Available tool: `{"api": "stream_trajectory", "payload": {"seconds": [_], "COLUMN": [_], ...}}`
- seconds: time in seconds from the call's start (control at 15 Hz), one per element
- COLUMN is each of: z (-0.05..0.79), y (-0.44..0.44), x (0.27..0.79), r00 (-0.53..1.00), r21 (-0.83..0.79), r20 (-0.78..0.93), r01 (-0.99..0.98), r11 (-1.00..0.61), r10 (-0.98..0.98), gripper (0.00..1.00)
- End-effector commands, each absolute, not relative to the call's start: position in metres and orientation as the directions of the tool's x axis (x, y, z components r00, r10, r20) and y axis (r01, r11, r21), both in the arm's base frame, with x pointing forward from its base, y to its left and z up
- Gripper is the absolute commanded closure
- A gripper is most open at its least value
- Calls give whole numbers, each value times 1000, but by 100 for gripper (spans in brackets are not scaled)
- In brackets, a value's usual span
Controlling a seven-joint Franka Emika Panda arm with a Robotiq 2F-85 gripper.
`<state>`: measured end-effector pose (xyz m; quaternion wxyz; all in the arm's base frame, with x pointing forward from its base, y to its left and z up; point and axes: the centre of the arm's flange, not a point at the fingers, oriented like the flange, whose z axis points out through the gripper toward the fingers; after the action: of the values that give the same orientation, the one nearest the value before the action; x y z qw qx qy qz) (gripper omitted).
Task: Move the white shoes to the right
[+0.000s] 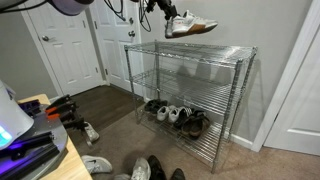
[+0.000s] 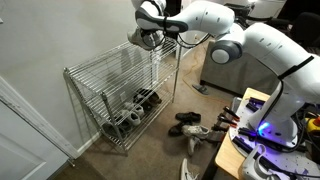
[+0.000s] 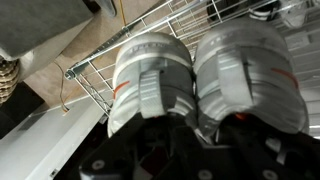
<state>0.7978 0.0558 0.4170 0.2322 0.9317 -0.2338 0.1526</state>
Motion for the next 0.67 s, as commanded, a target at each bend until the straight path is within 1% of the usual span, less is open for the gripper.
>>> {"api": "stream_trajectory", "payload": {"seconds": [0.0,0.07,0.47,0.53,0.6], "z": [440,414,414,414,412], "y": [57,49,52,50,43], "x": [847,806,808,812,819], "r00": [742,799,774,789,813], "r21": [256,314,286,299,305], "r20": [524,457,484,467,432], "r01": [-605,-556,-581,-566,-540], "r11": [-754,-770,-762,-768,-784], "r10": [-417,-391,-408,-399,-392], "gripper": [92,81,81,92,92]}}
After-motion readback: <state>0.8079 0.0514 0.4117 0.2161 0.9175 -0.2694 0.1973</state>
